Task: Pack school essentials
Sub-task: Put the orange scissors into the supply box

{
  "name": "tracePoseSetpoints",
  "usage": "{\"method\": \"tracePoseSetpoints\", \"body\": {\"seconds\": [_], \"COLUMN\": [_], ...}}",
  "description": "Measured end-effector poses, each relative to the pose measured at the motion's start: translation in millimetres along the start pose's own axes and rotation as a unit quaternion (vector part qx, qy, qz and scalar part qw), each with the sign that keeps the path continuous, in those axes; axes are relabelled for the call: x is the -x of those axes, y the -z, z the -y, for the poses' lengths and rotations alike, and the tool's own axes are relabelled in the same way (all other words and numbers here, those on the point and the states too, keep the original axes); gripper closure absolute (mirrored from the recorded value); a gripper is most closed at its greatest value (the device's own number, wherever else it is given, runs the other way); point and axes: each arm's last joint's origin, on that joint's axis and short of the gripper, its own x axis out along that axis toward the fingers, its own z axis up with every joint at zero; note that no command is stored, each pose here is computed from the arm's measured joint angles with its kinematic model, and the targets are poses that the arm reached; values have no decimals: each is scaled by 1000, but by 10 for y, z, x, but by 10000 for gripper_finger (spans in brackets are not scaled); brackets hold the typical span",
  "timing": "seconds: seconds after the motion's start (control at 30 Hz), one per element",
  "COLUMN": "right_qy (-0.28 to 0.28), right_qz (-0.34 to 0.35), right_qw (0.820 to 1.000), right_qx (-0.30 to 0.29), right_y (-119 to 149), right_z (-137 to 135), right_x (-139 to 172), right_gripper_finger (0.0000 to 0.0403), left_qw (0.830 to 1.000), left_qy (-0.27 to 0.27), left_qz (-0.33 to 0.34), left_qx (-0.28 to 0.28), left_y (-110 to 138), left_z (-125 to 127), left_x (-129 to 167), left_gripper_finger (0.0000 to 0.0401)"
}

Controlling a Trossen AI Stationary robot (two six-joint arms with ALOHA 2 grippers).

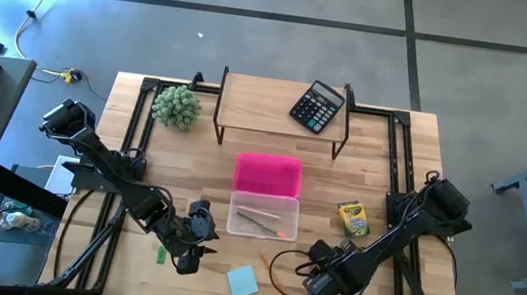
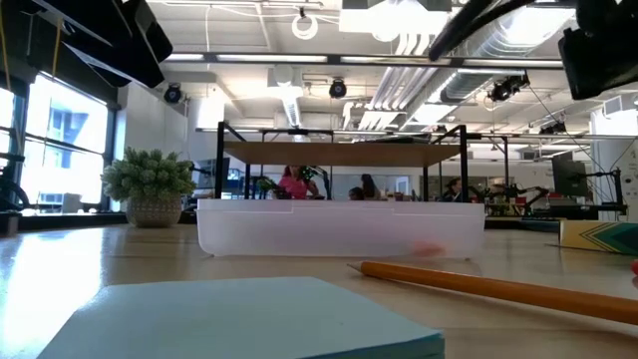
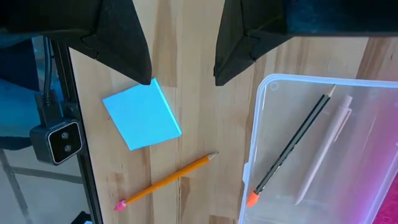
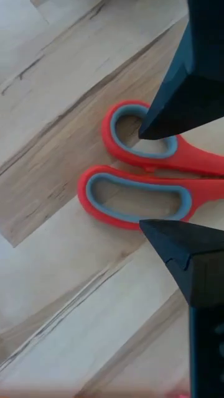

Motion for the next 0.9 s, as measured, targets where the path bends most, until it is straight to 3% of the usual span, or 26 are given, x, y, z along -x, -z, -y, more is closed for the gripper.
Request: {"method": "tracePoseSetpoints", "body": {"seconds": [0.43,0.9], "right_qy": [27,24], "right_qz": [-24,-40], "right_qw": [999,999], "right_qx": [2,-9], "right_y": [24,-36], "right_z": [-34,-33], "right_x": [-187,-218], "right_gripper_finger": [205,334], "left_qw": [1000,1000], "left_qy": [0,-1], "left_qz": [0,0], "left_qx": [0,0], "left_y": [0,-1], "left_z": [0,-1], "left_x": [0,0], "left_gripper_finger": [233,233]}}
